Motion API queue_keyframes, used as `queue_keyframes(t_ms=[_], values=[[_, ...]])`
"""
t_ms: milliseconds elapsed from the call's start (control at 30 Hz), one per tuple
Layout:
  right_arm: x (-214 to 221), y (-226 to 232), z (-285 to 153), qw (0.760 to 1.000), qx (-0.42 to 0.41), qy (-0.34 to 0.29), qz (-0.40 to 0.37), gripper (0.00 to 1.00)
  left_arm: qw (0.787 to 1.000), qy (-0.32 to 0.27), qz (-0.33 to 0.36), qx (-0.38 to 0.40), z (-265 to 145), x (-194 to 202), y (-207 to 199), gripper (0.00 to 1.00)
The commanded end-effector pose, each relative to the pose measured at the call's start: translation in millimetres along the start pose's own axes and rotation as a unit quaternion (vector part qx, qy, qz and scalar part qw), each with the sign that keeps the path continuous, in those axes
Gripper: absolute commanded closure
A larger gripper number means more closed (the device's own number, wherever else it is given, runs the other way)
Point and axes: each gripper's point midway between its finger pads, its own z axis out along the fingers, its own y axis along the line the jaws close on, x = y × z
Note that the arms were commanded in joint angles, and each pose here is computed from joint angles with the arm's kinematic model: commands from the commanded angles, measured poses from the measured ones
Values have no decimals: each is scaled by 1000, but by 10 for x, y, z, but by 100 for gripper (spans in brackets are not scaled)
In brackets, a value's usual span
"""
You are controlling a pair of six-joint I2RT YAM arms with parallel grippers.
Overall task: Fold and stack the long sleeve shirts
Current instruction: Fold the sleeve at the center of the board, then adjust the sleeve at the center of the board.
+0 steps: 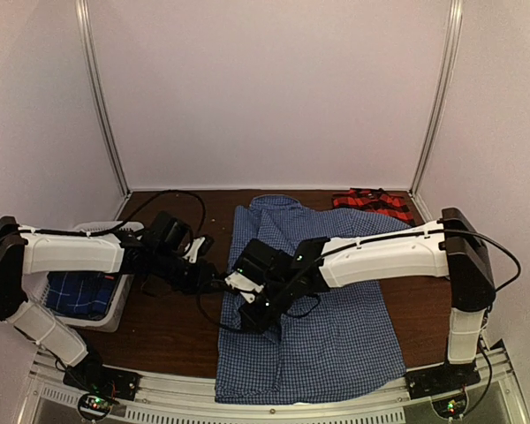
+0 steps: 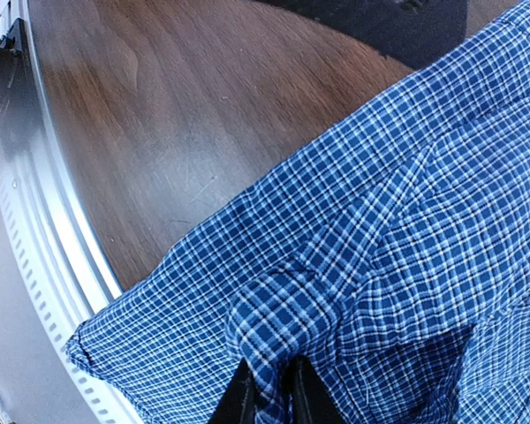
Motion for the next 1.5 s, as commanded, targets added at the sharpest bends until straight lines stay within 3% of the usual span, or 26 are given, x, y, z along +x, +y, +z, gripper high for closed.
queue_keyframes(t_ms=[0, 200, 333, 433, 767, 1033, 1467], values=[[-132, 154, -47, 1000, -22, -16, 1, 83, 1000, -19, 5, 17, -39, -70, -61, 53], [-167, 237, -106, 999, -34, -27, -2, 69, 1000, -14, 5, 19, -15, -37, -49, 53], [-301, 319, -304, 997, -47, -56, -5, 50, 1000, -8, 3, 26, 16, -2, -46, 53], [-392, 265, -454, 996, -36, -85, 3, 42, 999, -1, 3, 37, 42, 45, -61, 53], [-161, -475, -528, 989, 18, -111, 100, 45, 996, 37, 31, 70, 149, 298, -333, 53], [-322, -1219, -867, 954, 18, -211, 212, 52, 995, 79, 23, 50, 366, 645, -354, 53], [-561, -1570, -1223, 929, 17, -282, 239, 53, 992, 121, 28, -5, 467, 953, -269, 49]])
